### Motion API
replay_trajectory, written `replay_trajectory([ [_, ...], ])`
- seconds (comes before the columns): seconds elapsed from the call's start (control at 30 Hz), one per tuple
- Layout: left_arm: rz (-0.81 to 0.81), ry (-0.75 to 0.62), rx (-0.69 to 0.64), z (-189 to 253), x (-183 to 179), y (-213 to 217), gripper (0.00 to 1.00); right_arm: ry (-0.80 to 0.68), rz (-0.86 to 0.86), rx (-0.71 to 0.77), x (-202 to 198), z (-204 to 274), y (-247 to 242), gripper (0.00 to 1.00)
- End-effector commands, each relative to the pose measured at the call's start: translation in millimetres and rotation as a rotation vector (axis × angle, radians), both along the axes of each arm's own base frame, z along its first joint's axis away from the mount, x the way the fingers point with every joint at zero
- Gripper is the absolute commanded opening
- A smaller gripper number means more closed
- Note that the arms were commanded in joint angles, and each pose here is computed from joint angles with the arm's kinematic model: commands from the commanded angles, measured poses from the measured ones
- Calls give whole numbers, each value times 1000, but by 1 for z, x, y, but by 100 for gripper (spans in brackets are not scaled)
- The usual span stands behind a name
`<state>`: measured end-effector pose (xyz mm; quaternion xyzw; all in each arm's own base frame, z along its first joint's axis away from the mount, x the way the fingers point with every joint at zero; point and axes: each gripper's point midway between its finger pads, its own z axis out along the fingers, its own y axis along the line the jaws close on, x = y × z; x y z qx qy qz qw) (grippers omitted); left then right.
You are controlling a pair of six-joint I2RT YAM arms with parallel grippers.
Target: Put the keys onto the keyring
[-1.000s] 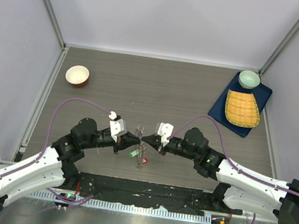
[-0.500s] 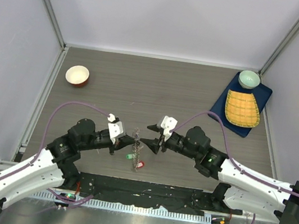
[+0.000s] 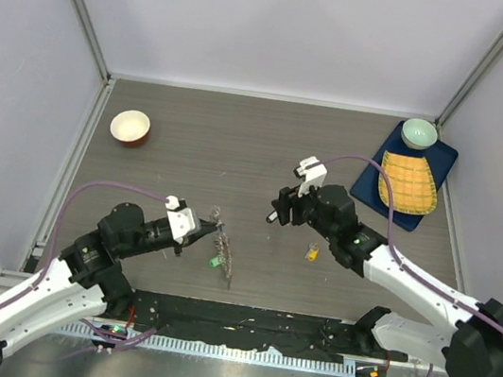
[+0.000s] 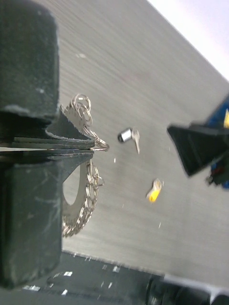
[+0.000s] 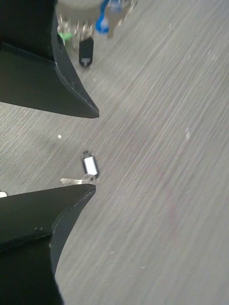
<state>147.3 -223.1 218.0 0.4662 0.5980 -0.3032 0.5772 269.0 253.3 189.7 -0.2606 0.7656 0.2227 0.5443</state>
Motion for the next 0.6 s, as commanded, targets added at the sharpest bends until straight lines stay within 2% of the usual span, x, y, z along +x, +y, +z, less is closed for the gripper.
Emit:
replay_trajectory([
  [0.0,325,-86,-110,47,42,35,0,90,-101,19,20,-12,-9,64],
  [0.1,340,-93,-134,50,40,42,0,114,-103,-12,26,-26,-6,64],
  [0.2,236,-83,-160,49,23,31,0,142,-122,-56,33,-43,-8,63],
  [0.3,316,-38,-176,44,31,39,0,184,-154,-83,40,-61,-12,59],
  [0.43,309,37,-114,29,30,36,0,249,-199,-86,49,-80,-15,55],
  [0.57,329,30,-74,23,35,38,0,319,-238,-40,59,-95,-12,51],
])
